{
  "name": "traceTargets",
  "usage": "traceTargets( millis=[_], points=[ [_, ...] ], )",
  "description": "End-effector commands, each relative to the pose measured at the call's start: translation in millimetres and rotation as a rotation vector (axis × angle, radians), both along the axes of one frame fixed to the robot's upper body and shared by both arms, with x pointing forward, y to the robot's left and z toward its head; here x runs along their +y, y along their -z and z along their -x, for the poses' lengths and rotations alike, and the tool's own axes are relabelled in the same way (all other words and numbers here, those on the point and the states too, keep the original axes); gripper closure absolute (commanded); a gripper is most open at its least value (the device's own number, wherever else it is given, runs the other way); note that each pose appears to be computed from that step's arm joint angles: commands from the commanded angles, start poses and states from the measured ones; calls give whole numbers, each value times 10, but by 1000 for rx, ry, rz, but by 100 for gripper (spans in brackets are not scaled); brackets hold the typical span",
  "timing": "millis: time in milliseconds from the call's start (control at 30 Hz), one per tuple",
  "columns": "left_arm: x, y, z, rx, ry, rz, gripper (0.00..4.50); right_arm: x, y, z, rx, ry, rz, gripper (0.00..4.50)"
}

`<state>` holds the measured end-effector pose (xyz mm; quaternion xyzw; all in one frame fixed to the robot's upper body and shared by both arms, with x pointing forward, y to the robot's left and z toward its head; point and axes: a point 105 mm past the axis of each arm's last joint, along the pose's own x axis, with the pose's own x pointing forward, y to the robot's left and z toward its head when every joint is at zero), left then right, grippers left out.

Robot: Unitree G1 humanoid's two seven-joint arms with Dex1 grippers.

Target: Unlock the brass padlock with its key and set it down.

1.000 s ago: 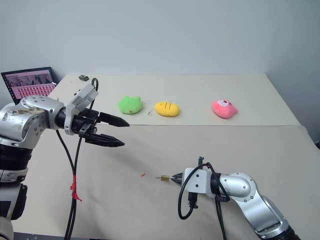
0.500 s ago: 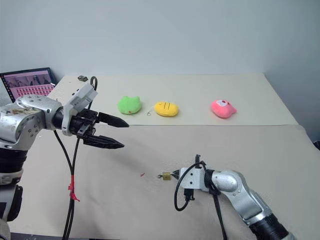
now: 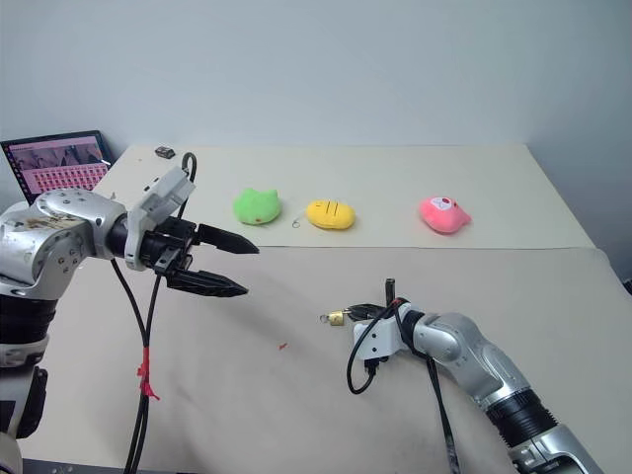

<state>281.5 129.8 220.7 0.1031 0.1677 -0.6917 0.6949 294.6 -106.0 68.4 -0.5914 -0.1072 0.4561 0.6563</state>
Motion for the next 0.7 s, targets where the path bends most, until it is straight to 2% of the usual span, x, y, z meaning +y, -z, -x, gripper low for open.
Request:
traceTargets(
  millis=[33, 133, 367, 433, 467, 700],
  points=[
    [-20, -94, 11, -45, 18, 8, 8, 27, -111, -15, -87, -40, -12, 450],
    [-35, -95, 11, -44, 22, 12, 8, 3, -115, -15, -130, -52, 1, 450],
    [-101, -89, 24, -37, 45, 20, 8, -130, 47, 19, -77, -51, 49, 450],
    [-118, -89, 31, -36, 52, 21, 0, -165, 68, 19, -70, -50, 56, 381],
    [-128, -86, 34, -35, 55, 21, 0, -183, 73, 12, -76, -51, 66, 363],
    [-191, -84, 51, -30, 73, 30, 0, -382, 49, -89, -122, -18, 115, 121]
  ],
)
